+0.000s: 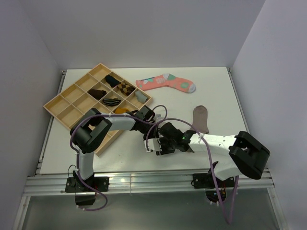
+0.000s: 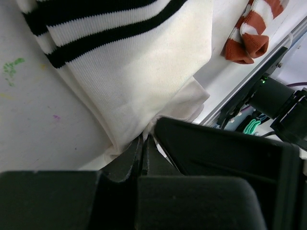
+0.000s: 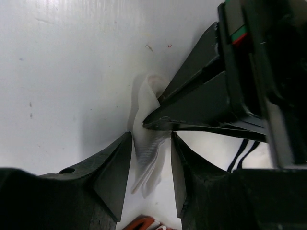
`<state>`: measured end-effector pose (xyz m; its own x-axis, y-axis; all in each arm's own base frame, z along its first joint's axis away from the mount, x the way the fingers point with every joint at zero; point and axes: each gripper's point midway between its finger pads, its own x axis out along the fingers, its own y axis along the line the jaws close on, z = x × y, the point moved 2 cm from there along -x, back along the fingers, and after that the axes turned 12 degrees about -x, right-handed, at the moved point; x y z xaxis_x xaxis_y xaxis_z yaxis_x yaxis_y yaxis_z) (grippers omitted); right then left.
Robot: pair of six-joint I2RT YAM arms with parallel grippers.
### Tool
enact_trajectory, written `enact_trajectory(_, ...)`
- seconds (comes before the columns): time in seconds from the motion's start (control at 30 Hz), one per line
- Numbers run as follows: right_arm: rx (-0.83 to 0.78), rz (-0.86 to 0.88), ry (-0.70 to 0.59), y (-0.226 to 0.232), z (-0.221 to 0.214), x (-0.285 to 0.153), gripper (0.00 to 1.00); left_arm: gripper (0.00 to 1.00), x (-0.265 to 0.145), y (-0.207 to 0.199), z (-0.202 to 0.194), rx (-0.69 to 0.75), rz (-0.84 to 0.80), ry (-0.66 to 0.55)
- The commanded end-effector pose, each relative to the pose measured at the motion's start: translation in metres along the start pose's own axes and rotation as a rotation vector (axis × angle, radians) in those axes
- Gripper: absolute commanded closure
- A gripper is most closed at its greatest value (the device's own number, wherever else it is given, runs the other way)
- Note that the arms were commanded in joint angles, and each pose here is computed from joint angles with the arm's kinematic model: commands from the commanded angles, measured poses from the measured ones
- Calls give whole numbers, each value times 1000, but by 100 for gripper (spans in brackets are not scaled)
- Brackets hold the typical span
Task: Roll the socks
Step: Roll the sock at the center of the board.
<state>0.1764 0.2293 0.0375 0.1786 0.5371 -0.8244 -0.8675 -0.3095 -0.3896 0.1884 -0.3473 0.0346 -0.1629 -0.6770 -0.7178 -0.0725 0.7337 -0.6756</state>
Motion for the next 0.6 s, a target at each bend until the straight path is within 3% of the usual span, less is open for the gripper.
enact_trajectory(0.0,3,-38,17,-8,0,5,55,100,7,19,-2,-18,58,6)
enact_trajectory(0.17,22,-14,22,-2,-2,6,68,100,7,17,-1,-25,45,-1)
enact_trajectory(0.27,40,-13,18,0,-3,2,76,92,6,16,0,-37,37,-19)
enact_trajectory(0.33,67,-8,7,0,-4,-4,77,88,4,14,0,-40,17,-39)
enact_trajectory(0.37,85,2,-23,0,0,-7,76,80,3,10,4,-50,4,-69)
enact_trajectory(0.5,143,47,-63,-1,0,-15,70,73,-8,2,14,-43,-16,-187)
enact_trajectory(0.57,182,74,-70,1,-4,-18,76,72,-11,4,18,-63,-16,-232)
